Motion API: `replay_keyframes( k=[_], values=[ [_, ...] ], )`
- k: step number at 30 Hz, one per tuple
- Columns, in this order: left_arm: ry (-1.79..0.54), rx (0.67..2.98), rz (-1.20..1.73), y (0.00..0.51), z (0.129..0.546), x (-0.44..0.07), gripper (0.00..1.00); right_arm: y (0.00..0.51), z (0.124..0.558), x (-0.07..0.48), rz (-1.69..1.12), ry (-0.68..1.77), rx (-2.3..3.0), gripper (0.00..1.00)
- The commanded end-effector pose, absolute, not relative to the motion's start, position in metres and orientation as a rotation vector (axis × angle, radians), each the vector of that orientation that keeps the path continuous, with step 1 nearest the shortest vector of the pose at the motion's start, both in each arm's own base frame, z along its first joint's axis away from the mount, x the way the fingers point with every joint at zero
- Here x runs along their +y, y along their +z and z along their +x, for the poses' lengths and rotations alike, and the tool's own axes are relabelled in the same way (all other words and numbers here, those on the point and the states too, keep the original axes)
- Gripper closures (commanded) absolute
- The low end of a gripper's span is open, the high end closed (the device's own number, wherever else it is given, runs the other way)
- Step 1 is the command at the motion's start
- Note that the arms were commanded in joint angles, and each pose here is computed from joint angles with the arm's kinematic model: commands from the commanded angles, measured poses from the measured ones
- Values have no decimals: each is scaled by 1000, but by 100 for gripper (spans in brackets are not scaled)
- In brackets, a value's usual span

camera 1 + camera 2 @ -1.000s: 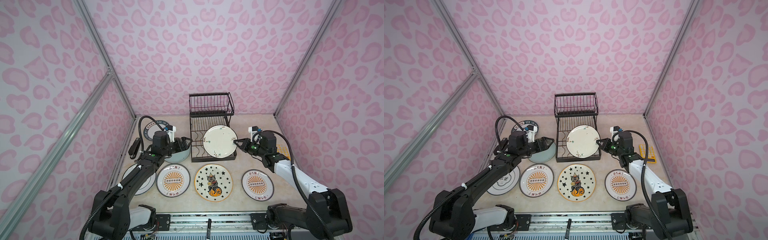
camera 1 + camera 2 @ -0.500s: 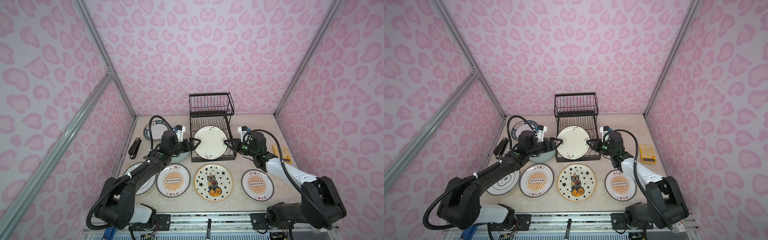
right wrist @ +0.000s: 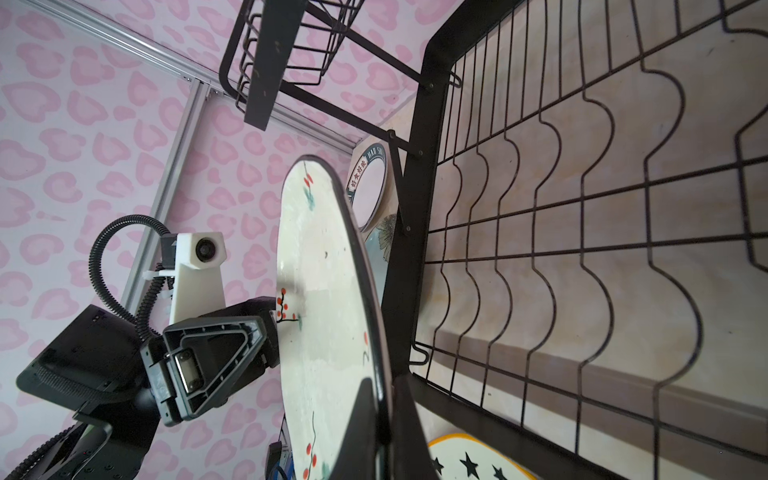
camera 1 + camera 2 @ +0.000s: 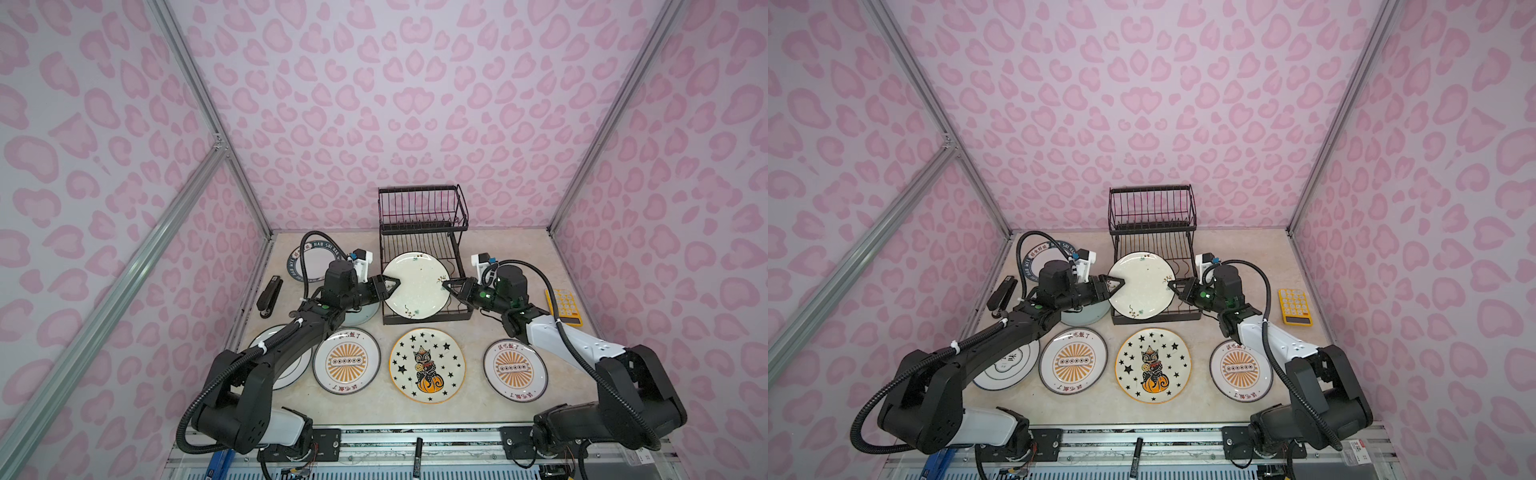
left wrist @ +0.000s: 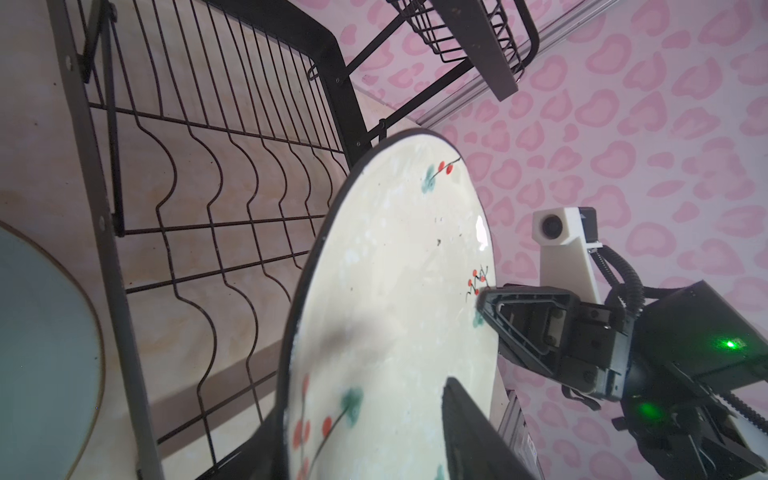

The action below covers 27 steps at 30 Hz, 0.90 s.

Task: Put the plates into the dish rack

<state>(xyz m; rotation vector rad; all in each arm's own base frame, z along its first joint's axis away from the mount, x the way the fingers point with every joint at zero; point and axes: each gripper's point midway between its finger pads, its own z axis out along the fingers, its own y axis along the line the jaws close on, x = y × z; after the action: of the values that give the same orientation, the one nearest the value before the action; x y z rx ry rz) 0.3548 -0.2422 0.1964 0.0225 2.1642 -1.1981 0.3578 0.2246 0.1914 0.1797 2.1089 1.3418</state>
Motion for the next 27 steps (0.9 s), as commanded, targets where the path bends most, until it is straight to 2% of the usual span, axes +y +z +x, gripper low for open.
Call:
replay_keyframes(
  k=[1, 4, 7, 14, 18, 19, 21, 22, 27],
  values=[
    [-1217, 2112, 52, 211, 360, -246, 55, 219, 361, 232, 101, 1408, 1992, 100],
    [-1216, 2114, 48, 211, 360, -246, 63, 219, 361, 233, 99, 1407, 1995, 100],
    [-1205, 2115, 34, 209, 362, -244, 77, 217, 361, 233, 101, 1405, 2004, 100],
    [-1204, 2111, 34, 211, 361, -244, 97, 220, 359, 237, 80, 1433, 2006, 100],
    [-1209, 2096, 44, 216, 361, -244, 97, 226, 358, 240, 63, 1472, 1981, 100],
    [-1213, 2093, 48, 217, 361, -245, 97, 228, 357, 241, 54, 1480, 1974, 97],
    [-1237, 2076, 58, 222, 359, -247, 97, 233, 355, 243, 36, 1505, 1957, 80],
    [-1257, 2064, 65, 225, 358, -248, 97, 234, 355, 244, 31, 1514, 1952, 76],
    [-1325, 2004, 73, 241, 358, -253, 97, 236, 354, 244, 28, 1522, 1942, 73]
  ],
)
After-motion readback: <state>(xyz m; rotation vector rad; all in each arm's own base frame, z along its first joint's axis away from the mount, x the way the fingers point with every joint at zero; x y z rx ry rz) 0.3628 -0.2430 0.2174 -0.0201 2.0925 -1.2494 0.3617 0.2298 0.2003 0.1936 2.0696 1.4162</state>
